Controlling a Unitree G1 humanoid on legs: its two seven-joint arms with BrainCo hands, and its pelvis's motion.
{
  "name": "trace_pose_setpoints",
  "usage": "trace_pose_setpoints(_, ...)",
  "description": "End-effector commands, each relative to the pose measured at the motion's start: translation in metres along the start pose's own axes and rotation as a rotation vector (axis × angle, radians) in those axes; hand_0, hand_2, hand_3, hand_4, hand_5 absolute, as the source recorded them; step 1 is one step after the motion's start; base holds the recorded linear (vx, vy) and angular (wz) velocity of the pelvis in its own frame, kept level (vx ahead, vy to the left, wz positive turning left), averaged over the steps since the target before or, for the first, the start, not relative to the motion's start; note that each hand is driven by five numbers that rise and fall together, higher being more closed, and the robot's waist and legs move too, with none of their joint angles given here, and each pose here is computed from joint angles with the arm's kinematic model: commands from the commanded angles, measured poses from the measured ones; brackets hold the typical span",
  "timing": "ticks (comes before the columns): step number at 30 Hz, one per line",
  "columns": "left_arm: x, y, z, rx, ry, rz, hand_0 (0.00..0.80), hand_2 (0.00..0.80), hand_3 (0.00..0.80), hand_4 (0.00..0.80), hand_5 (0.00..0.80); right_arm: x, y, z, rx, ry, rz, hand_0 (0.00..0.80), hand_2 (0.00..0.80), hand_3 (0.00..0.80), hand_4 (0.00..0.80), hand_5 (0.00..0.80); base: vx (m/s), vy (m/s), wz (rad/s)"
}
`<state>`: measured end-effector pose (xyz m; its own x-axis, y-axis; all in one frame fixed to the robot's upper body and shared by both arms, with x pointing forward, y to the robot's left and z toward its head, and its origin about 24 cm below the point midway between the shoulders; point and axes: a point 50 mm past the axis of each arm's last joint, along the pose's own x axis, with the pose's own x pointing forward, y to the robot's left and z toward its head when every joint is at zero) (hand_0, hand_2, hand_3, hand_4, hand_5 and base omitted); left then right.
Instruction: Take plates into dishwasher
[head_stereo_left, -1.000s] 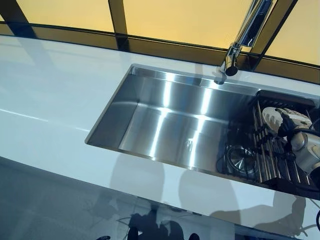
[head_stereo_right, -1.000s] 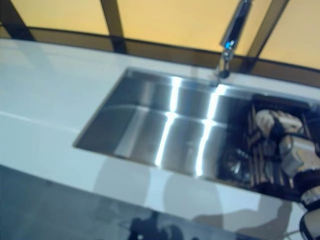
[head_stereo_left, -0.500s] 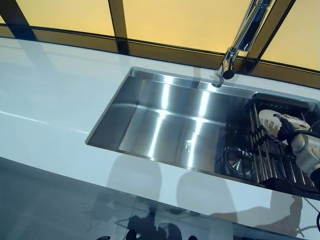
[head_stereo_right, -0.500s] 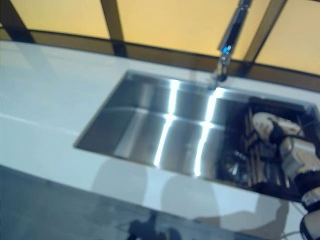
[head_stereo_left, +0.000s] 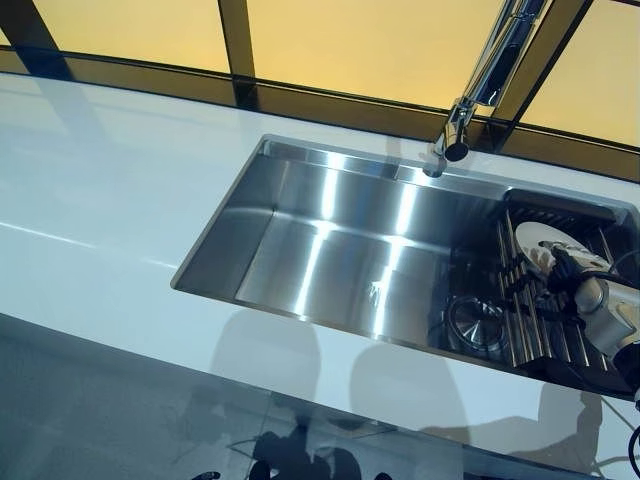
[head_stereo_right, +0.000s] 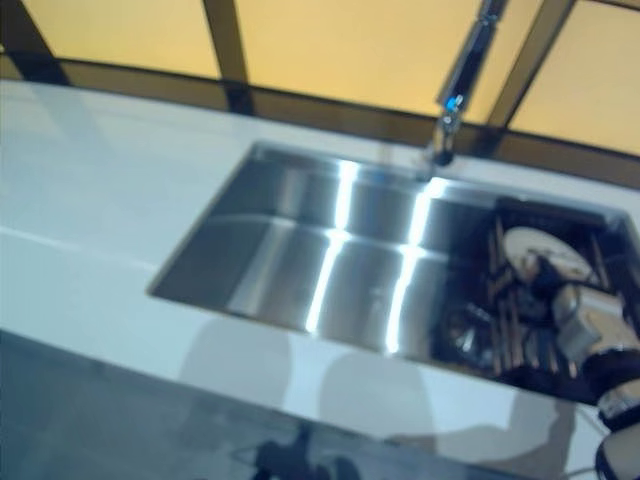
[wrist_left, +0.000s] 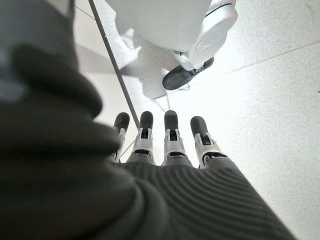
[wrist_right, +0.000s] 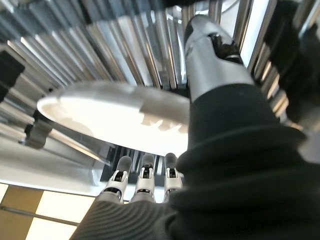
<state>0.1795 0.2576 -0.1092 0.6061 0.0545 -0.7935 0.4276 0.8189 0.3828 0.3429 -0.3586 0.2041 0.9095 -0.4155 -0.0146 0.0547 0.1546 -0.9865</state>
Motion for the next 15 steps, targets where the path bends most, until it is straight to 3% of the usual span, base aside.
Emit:
trace_pose_setpoints(1,0.0000,-0.0025,-0.0043,0.049,0.021,-0.020,0.000,0.000,0.000,0.000,0.000,0.0019,-0.0106,0.0059,0.027,-0.016,-0.025,0.000,0.000,0.000,0.000,0.000,0.000,0.000,0.00)
trace_pose_setpoints(15,0.0006,-0.0010,-0.0017,0.049,0.018,-0.014,0.000,0.000,0.000,0.000,0.000,0.0034,-0.0033,0.0066,0.035,-0.002,-0.019,0.000,0.000,0.000,0.000,0.000,0.000,0.000,0.00)
